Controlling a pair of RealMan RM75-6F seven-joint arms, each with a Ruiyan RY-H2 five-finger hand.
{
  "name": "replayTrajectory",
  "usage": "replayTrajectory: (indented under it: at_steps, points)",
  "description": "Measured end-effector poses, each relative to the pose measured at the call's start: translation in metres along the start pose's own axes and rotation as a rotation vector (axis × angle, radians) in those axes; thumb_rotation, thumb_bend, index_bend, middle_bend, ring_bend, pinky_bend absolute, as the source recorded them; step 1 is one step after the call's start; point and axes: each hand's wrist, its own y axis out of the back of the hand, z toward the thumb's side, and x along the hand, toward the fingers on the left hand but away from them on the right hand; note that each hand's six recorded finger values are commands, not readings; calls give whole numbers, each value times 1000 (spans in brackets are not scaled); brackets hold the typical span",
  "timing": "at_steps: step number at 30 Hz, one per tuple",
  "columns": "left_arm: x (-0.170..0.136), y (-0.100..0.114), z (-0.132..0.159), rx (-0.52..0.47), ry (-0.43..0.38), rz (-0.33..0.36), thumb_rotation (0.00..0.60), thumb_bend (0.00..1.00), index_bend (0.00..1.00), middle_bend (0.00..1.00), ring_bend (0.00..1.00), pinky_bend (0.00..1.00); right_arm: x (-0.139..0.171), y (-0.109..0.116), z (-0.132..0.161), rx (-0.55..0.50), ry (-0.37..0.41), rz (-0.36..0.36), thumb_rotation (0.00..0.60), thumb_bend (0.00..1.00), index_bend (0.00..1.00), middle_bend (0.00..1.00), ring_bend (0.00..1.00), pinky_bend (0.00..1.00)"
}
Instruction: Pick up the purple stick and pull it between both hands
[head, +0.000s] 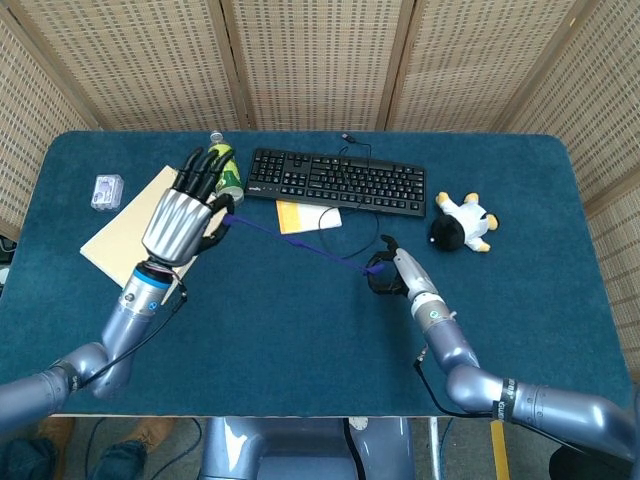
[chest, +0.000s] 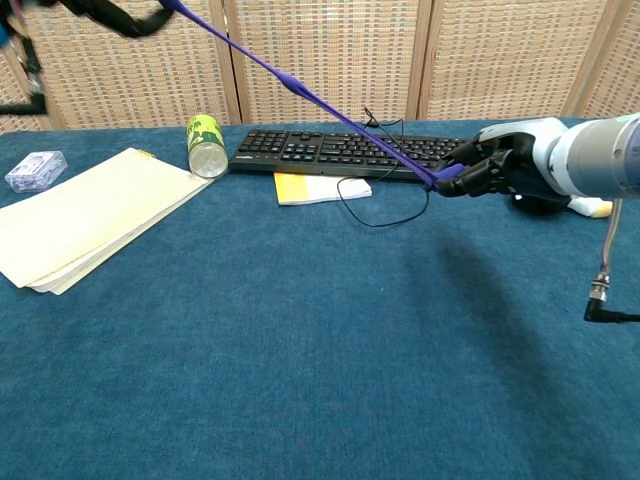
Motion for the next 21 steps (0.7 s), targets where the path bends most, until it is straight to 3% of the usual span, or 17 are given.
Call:
replayTrajectory:
  at_steps: [14, 21]
  points:
    - [-17, 69, -111, 122, 192, 84, 600, 546, 827, 0, 0, 0, 7, 24, -22, 1, -32, -42, 600, 674, 736, 66, 0, 0]
    - [-30, 82, -152, 155, 265, 82, 600, 546, 827, 0, 0, 0, 12, 37, -30, 11, -47, -65, 600, 674, 737, 66, 0, 0]
